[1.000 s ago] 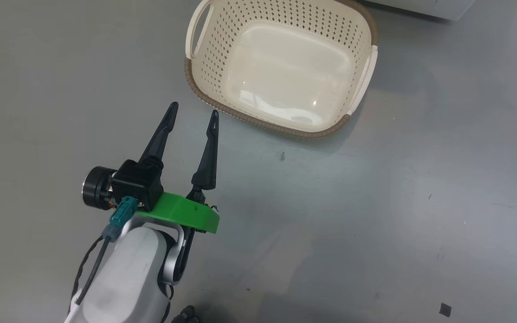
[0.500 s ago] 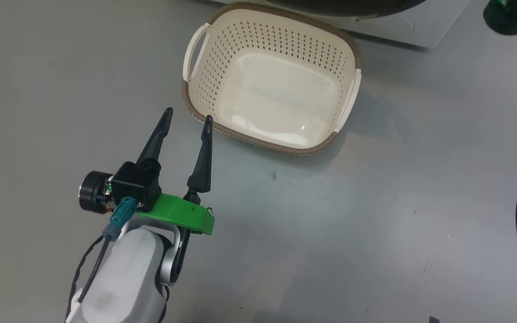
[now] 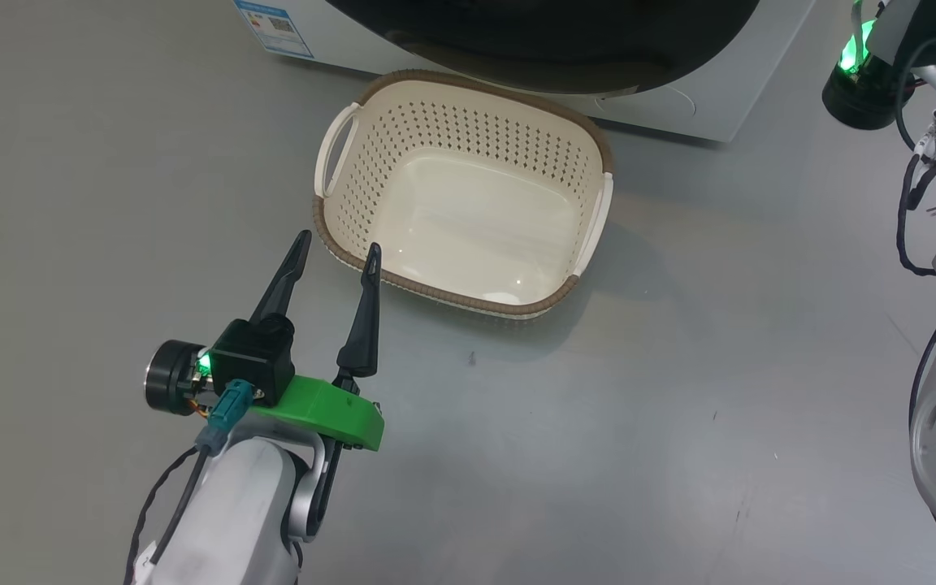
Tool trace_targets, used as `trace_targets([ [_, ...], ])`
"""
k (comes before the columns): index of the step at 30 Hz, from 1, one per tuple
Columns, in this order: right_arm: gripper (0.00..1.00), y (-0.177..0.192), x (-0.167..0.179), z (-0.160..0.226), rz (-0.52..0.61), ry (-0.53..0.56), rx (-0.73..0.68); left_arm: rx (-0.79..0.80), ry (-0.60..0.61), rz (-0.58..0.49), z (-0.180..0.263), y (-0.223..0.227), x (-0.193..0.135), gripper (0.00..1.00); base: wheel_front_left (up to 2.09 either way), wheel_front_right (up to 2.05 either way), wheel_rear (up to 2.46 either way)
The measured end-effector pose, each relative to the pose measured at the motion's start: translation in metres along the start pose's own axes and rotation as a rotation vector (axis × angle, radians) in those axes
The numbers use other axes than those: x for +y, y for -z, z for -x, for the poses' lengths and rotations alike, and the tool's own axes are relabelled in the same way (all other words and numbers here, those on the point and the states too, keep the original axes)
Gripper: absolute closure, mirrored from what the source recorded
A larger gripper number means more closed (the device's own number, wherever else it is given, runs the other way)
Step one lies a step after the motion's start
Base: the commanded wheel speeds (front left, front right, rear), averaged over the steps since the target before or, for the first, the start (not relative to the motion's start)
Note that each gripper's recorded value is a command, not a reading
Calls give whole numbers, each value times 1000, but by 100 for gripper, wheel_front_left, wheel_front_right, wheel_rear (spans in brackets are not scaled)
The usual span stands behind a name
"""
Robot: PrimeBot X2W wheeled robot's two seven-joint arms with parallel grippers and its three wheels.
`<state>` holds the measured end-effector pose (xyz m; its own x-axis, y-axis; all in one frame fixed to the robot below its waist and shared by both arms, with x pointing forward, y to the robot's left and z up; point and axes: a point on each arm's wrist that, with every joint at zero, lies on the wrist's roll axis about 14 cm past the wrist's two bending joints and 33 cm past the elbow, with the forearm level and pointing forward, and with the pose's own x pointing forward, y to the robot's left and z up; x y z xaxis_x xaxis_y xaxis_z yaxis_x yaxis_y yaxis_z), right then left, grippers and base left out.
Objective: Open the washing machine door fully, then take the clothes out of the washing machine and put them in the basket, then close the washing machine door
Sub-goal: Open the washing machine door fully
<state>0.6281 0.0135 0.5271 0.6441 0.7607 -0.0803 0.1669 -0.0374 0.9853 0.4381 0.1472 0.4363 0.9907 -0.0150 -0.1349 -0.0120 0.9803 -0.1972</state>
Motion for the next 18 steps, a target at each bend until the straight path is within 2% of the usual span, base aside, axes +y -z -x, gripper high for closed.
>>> trace_targets([
  [18,100,0,10,3,-14,-40,-21,-7,-1,-6,4,-3,0,0,0,0,0],
])
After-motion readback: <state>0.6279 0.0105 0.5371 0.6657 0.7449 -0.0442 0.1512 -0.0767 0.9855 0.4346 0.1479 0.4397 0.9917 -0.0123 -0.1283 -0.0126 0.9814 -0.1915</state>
